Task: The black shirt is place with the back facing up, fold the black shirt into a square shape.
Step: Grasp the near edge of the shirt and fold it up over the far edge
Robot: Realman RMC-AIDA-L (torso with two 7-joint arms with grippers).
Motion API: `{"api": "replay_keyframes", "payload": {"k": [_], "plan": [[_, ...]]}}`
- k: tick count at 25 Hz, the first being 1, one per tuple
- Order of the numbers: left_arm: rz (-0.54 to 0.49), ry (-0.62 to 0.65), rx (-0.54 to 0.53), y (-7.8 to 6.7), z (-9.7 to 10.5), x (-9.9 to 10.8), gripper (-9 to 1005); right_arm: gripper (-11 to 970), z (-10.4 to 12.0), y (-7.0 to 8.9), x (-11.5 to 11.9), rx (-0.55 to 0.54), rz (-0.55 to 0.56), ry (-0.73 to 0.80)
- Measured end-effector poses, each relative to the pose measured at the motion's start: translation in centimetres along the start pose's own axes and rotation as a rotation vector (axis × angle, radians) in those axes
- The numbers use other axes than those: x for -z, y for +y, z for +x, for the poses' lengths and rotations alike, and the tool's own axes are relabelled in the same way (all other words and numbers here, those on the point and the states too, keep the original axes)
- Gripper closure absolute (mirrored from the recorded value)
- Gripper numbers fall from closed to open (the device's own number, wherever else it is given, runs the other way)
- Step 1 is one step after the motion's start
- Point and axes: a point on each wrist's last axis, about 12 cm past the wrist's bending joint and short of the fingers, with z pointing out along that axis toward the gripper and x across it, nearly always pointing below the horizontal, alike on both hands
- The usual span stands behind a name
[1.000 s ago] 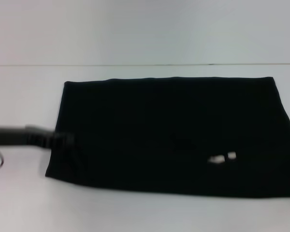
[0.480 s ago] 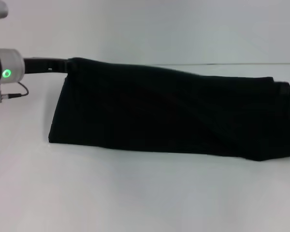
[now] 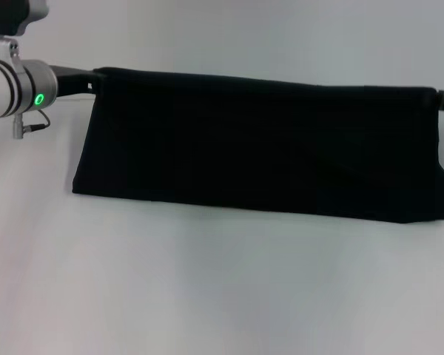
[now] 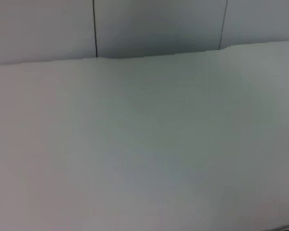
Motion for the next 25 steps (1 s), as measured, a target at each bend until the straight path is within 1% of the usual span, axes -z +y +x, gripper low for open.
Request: {"api": "replay_keyframes", "payload": {"k": [5,8,11,14,17,25], "plan": [[-0.043,-0.022,-0.033,-0.3,-0.5,-0.3,959,920,-1.3,1.1,-1.1,0.033,0.032,-0.025],[-0.075,-0.03,-0.045,-0.5,-0.4,-0.5,959,920,-1.0,1.4,-1.8,0.038,0.059,-0.019],[-0.1,-0.035,-0.06,-1.0,-0.2,-0.8,958,919,-0.5,1.7,-2.4,0.04,0.092,-0.018],[-0.106,-0.036,-0.079,-1.5,-0.1,-1.0,958,919,0.0,2.0,-2.8,0.051,0.11,-0.013],[-0.106,-0.04,-0.07,-1.6,0.0,-1.1,958,919,0.3,2.1,-3.0,0.057,0.123,-0.014],[-0.104,-0.049,-0.066,-1.7,-0.4,-1.1,956,920,0.3,2.2,-3.0,0.055,0.125,-0.016]]}}
